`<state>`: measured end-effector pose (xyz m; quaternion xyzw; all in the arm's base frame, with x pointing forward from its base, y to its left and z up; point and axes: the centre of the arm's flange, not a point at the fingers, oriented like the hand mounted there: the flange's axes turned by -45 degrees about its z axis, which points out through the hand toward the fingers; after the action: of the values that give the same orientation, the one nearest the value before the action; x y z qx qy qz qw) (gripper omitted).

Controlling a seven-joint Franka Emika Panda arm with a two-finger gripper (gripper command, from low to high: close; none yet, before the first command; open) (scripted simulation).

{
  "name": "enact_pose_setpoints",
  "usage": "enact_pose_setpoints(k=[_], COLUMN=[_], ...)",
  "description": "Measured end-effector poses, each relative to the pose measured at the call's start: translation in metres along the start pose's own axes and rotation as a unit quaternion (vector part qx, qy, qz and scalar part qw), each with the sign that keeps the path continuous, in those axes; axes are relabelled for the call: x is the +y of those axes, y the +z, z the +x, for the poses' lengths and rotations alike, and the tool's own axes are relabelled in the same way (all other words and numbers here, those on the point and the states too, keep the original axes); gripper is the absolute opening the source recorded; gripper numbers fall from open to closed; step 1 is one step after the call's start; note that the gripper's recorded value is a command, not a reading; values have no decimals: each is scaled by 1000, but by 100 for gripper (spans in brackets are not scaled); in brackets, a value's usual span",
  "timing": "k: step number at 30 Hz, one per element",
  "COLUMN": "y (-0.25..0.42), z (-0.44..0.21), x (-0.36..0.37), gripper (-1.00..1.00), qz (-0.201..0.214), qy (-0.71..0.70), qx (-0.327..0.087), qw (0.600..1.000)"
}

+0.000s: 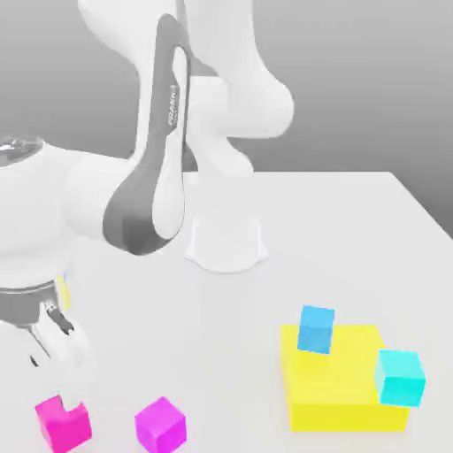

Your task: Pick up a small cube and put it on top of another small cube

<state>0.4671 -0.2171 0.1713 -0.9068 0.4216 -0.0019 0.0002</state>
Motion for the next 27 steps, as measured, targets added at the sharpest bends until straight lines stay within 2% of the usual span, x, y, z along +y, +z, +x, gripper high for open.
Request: enact_pose_setpoints(k=[2, 3, 10, 15, 21, 27], y=[28, 37, 36, -23, -74, -112], z=[-1, -1, -1, -7, -110, -237], x=[1, 2, 2, -5, -91, -138], gripper=[0, -100, -100, -100, -100, -100], qz=[-1, -1, -1, 1, 17, 17], qy=[2, 2, 2, -10, -205, -410], qx=[-1, -1, -1, -2, -10, -11], qw=[1000, 1000, 1000, 1000, 979, 912])
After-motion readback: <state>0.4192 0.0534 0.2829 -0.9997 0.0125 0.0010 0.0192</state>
